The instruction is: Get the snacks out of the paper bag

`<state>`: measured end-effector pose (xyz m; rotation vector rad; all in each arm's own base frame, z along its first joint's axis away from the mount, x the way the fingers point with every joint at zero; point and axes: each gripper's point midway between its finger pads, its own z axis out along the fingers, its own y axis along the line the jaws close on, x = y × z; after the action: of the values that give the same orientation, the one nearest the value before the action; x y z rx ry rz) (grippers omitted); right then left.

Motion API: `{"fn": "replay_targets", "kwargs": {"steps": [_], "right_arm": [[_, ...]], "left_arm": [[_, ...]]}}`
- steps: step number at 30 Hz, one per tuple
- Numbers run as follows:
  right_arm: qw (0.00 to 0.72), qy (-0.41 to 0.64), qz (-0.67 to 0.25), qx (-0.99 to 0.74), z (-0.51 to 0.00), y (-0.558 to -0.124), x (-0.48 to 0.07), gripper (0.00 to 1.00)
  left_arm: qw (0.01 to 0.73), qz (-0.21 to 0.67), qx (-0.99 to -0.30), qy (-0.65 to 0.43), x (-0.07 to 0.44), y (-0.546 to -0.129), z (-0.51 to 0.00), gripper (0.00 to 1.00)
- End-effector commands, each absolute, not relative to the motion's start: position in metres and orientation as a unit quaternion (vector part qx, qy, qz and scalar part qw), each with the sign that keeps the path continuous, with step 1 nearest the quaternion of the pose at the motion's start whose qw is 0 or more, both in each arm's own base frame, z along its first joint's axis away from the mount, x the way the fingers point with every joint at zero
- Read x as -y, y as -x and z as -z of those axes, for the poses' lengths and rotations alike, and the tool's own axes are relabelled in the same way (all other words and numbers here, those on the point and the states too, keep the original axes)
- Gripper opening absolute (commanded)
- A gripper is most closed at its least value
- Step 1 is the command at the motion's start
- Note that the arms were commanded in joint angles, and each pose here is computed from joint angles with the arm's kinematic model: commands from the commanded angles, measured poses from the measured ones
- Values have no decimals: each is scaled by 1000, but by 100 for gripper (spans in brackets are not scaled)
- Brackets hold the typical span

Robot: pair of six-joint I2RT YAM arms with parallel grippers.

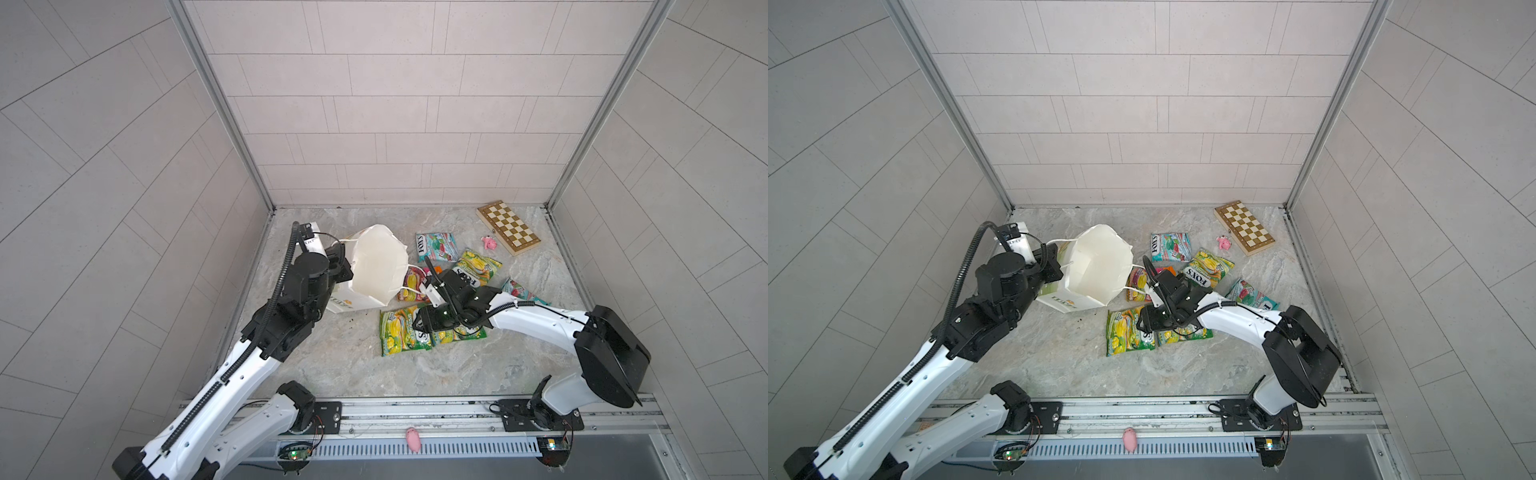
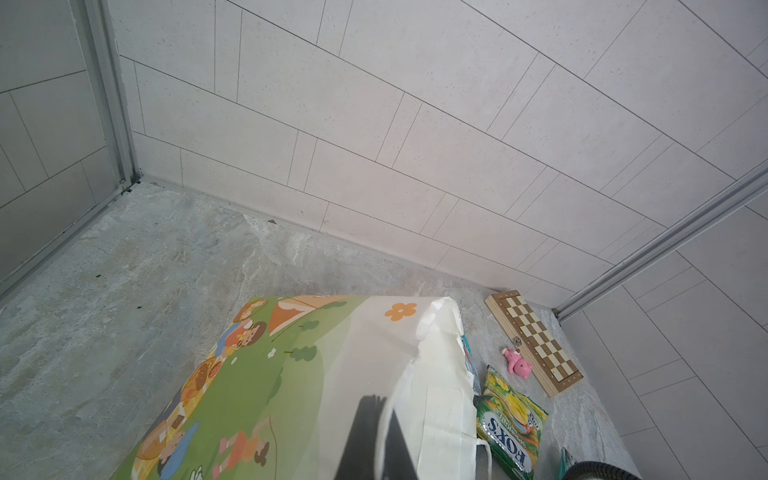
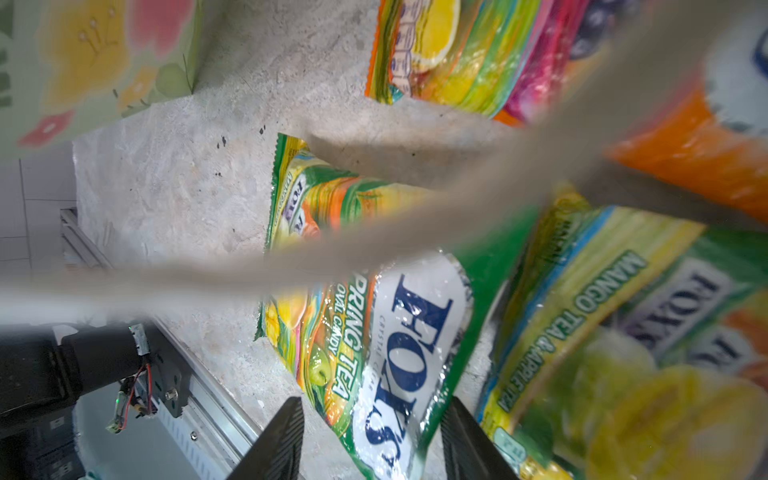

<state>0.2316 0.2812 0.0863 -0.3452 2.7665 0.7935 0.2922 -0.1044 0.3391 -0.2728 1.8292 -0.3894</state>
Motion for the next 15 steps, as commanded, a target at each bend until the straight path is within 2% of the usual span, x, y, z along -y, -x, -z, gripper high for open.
{"fn": "replay_targets", "kwargs": {"steps": [1,15], "right_arm": [[141,129,-221,-956,-96,-232,-261,55],[234,60,-223,-945,-142,-246,-209,57]], "left_arm": [[601,185,-769,115,107,-292,-361,0],[598,254,-753,103,138,-307,-384,0]]}}
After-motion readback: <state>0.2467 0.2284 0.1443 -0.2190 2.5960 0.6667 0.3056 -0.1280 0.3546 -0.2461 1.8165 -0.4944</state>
